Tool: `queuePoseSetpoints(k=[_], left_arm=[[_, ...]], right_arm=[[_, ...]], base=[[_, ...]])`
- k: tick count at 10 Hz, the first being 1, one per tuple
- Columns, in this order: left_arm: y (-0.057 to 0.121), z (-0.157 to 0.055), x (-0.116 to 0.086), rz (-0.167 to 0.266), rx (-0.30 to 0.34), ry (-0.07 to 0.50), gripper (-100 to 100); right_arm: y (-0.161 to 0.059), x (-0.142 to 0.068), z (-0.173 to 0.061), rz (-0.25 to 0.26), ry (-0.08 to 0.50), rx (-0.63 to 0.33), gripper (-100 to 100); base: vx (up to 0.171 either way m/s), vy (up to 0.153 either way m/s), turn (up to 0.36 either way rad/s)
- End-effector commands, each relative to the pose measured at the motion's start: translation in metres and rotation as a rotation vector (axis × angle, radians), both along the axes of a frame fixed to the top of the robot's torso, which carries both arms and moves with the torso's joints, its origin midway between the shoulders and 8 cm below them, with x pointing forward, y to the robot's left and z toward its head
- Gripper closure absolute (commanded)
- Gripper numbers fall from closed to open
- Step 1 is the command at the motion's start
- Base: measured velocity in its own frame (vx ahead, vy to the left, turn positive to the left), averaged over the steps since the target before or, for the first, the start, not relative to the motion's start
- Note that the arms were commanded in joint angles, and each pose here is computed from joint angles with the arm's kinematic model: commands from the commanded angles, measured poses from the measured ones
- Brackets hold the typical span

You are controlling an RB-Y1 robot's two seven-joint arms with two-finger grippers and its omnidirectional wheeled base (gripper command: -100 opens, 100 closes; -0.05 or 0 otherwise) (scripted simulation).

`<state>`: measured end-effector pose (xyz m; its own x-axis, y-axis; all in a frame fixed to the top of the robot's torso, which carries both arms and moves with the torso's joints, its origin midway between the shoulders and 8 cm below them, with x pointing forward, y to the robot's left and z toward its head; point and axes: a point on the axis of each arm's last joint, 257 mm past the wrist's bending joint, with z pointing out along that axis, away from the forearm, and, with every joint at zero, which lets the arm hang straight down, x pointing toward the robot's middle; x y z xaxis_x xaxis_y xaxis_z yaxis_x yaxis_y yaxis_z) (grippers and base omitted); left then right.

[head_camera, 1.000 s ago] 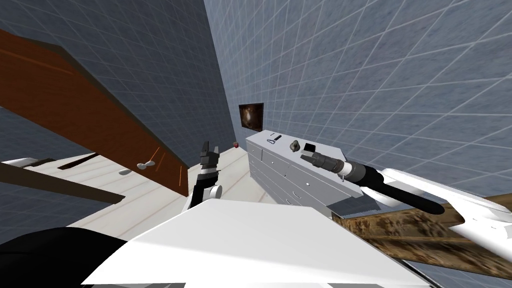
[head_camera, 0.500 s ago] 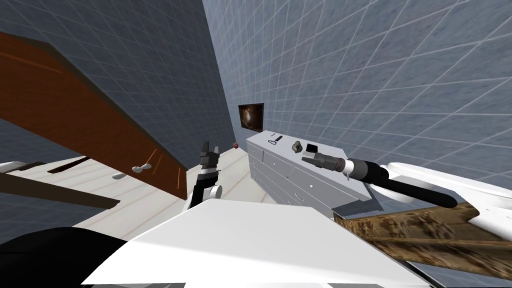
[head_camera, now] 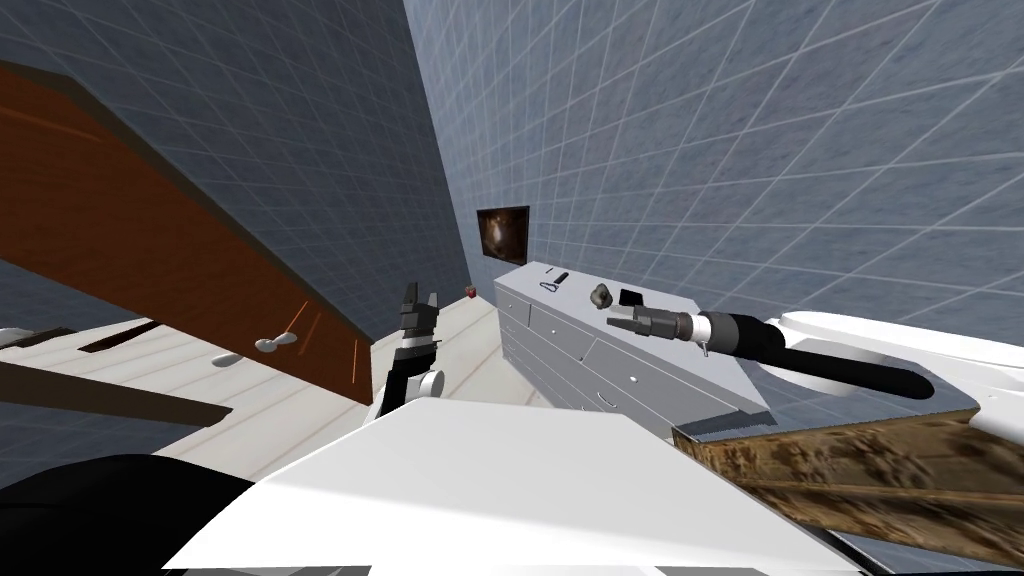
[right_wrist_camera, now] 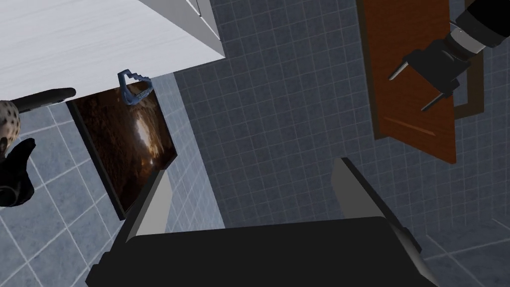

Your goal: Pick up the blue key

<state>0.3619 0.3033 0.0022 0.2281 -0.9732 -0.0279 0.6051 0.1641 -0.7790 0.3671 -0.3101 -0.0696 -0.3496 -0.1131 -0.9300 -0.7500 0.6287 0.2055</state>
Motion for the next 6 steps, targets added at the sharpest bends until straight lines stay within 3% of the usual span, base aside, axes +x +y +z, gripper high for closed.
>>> queuePoseSetpoints(k=[1, 2, 3, 5, 6], left_arm=[[0.0, 0.0, 0.0, 0.0, 0.0, 0.0, 0], [0.0, 0.0, 0.0, 0.0, 0.0, 0.0, 0], [0.0, 0.0, 0.0, 0.0, 0.0, 0.0, 0], [0.0, 0.0, 0.0, 0.0, 0.0, 0.0, 0], [0.0, 0.0, 0.0, 0.0, 0.0, 0.0, 0]], right_arm=[[-0.006, 0.003, -0.004, 0.008, 0.019, -0.049, -100], [-0.005, 0.003, -0.004, 0.016, 0.022, -0.062, -100], [-0.021, 0.005, -0.013, 0.002, 0.051, -0.114, -100], [-0.018, 0.006, -0.012, 0.023, 0.058, -0.148, -100], [-0.035, 0.008, -0.021, 0.009, 0.088, -0.2, -100]], base=[[0.06, 0.077, -0.035], [0.031, 0.035, 0.001], [0.089, 0.062, -0.031], [0.052, 0.065, -0.015], [0.054, 0.084, -0.035]])
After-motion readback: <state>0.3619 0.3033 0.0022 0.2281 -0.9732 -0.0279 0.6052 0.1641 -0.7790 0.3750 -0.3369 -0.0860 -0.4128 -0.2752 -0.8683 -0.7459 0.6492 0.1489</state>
